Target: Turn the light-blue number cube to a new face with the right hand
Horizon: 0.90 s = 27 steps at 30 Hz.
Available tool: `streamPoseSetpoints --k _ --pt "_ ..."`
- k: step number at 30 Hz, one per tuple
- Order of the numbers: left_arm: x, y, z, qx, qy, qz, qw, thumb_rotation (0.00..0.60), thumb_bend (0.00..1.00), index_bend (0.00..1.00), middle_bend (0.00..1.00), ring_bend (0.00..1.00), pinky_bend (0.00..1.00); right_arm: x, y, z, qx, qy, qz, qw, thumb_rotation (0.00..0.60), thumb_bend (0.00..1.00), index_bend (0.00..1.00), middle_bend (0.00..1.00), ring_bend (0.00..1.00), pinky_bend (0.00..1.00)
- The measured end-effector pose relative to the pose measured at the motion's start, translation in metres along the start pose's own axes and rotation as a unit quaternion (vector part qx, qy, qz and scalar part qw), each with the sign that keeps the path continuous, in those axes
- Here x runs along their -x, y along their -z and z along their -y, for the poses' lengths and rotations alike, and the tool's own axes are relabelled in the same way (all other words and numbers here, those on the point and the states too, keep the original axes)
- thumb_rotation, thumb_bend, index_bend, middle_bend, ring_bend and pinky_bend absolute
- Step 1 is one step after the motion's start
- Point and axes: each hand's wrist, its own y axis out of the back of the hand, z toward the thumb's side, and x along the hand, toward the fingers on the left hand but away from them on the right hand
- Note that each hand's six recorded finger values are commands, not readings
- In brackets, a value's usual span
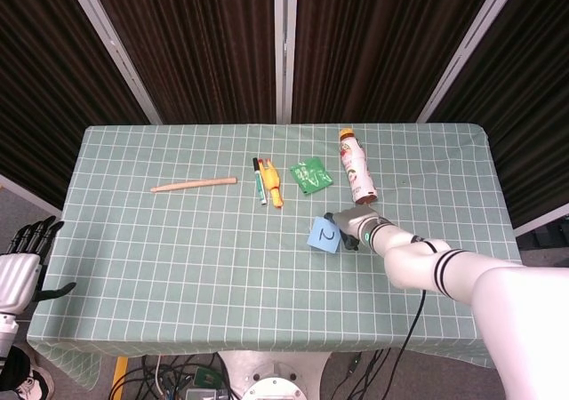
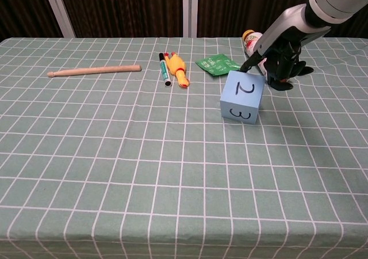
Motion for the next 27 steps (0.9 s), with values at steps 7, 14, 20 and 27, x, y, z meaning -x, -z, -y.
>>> streamPoseSetpoints --k 7,14,20,27 --pt "0.001 0.004 -0.001 0.005 -0.001 -0.004 1.0 0.6 0.0 0.03 0.0 0.0 0.0 0.007 -0.01 -0.009 0.007 -0.014 0.006 0.9999 0.6 1.0 0.0 1.0 0.86 0.74" --pt "0.002 0.008 -0.002 0.01 -0.002 -0.009 0.9999 0.6 0.0 0.03 0.0 0.0 0.0 0.014 -0.031 -0.026 0.002 -0.012 0.005 0.9999 0.6 1.0 0.0 1.0 0.86 0.74" --pt "0.001 0.013 -0.003 0.013 -0.003 -0.014 0.9998 0.6 0.0 0.03 0.0 0.0 0.0 0.015 -0.048 -0.033 -0.014 -0.025 0.009 0.9995 0.6 1.0 0.0 1.0 0.86 0.74" --pt "0.002 0.015 0.0 0.015 0.0 -0.015 0.9998 0.6 0.0 0.03 0.0 0.0 0.0 0.019 -0.059 -0.03 -0.031 -0.037 0.009 0.9988 0.6 1.0 0.03 1.0 0.86 0.74"
